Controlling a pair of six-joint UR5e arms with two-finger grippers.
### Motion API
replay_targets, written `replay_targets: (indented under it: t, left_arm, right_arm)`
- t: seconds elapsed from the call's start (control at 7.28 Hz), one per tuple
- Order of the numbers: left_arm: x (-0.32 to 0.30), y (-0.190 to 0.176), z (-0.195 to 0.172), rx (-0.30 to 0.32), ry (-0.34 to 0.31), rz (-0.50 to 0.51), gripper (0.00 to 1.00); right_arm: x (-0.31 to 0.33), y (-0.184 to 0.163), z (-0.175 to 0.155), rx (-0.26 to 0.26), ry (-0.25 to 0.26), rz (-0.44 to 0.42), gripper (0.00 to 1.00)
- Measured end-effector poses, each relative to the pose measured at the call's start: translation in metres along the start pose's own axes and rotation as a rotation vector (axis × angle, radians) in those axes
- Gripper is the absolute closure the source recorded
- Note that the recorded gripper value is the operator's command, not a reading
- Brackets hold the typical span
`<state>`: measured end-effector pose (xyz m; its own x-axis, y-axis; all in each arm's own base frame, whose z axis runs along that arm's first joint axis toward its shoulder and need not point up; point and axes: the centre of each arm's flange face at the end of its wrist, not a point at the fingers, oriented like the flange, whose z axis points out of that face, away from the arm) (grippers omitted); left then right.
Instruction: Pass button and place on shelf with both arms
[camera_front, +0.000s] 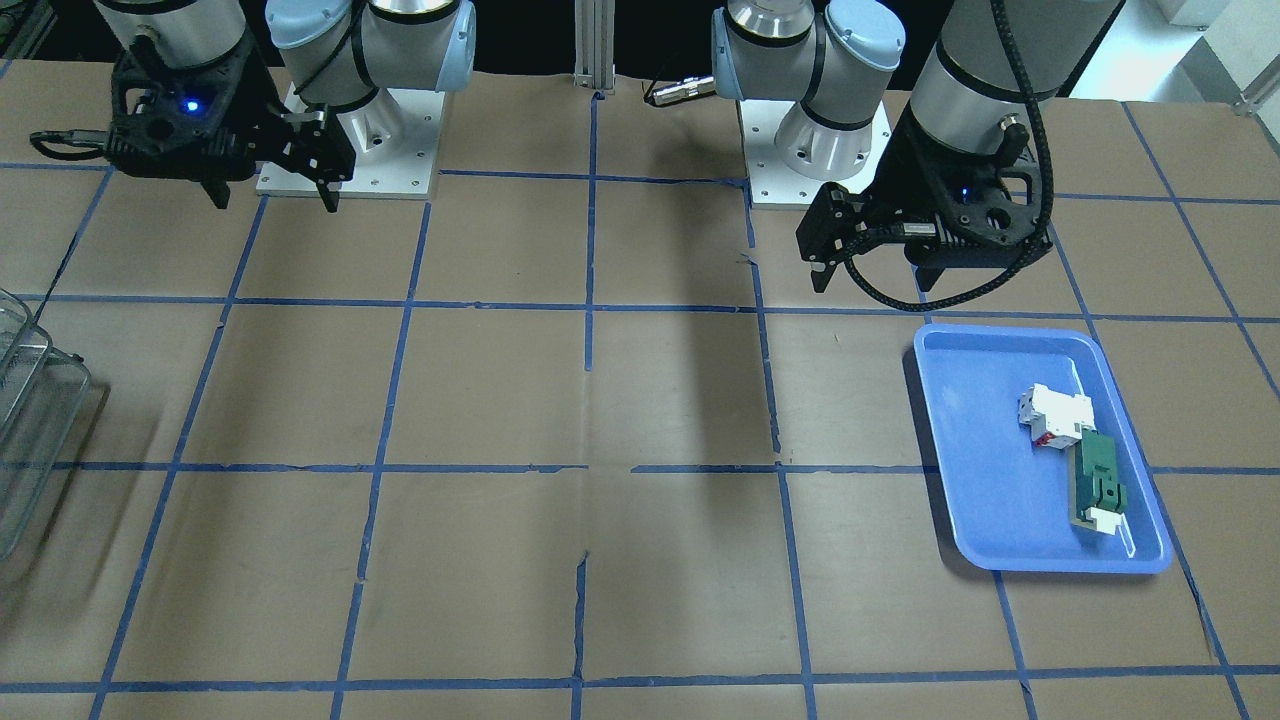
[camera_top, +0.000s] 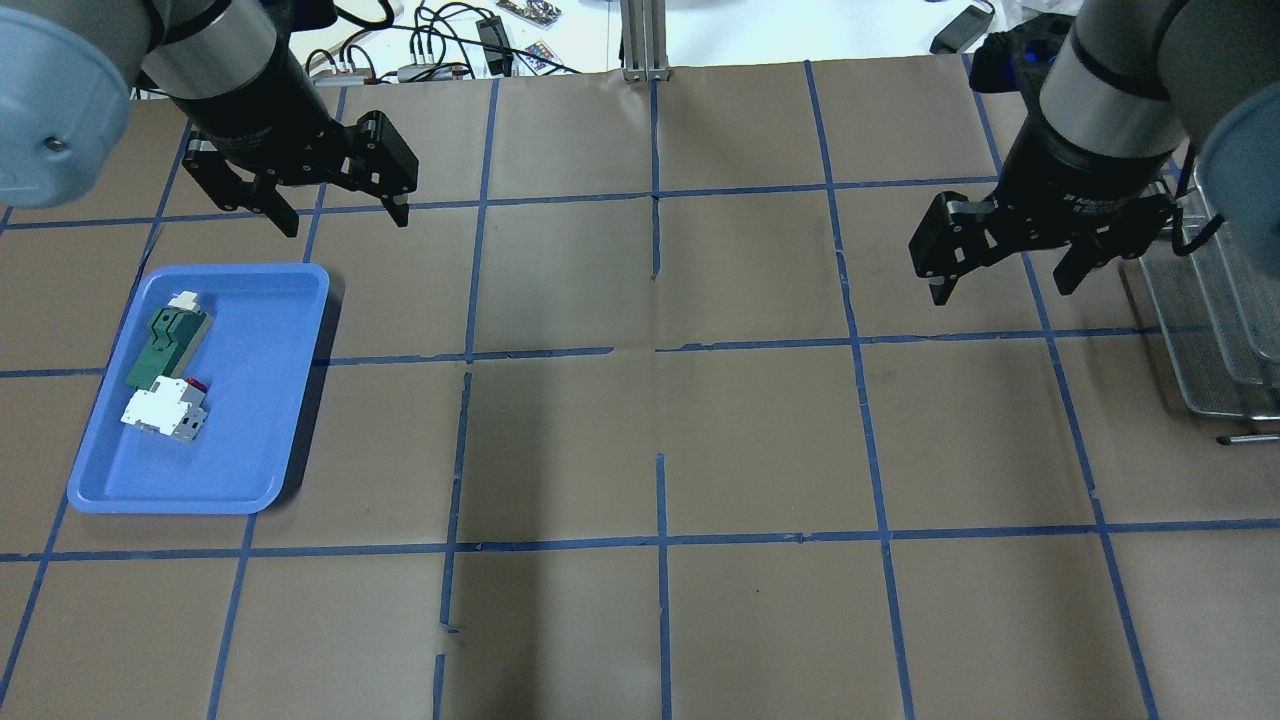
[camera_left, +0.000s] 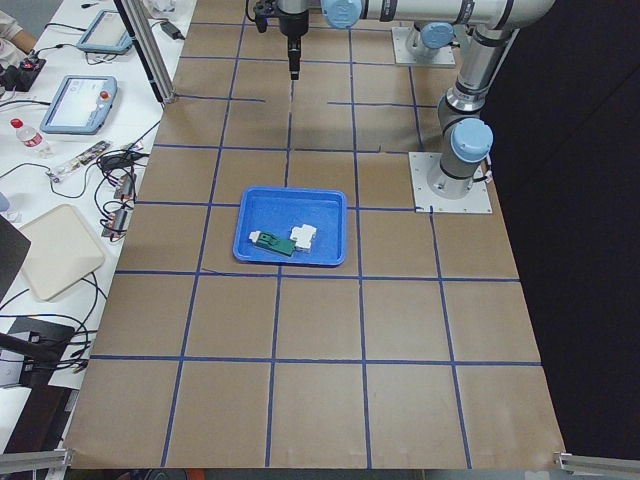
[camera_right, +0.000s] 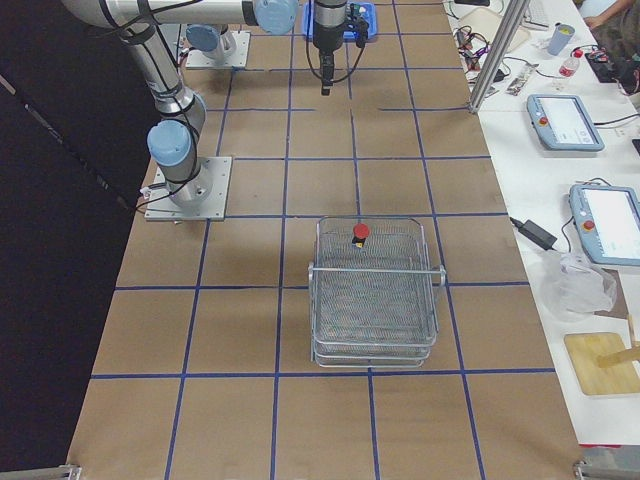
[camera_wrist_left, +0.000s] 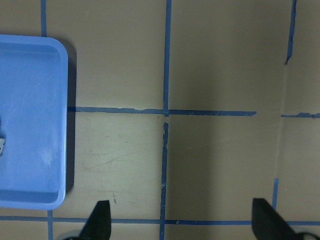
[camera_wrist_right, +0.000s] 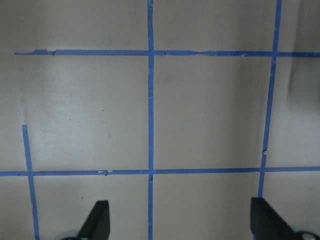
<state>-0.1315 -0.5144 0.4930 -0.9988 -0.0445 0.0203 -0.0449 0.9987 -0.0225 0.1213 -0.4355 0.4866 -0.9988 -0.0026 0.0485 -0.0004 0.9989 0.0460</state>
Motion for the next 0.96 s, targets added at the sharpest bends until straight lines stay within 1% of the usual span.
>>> replay_targets:
  t: [0.27, 0.69, 0.96]
  left_arm:
    - [0.0, 0.0, 0.0, 0.0, 0.0, 0.001, 0.0]
    - [0.001, 0.001, 0.0, 0.0, 0.001, 0.001, 0.0]
    - [0.001, 0.001, 0.0, 0.0, 0.002, 0.001, 0.0]
  right_arm:
    - [-0.008, 0.014, 0.001, -0.001, -0.004, 0.03, 0.0]
    - [-0.013, 0.024, -0.002, 0.005, -0.056, 0.032, 0.0]
    - [-0.014, 0.025, -0.002, 0.006, -0.06, 0.03, 0.0]
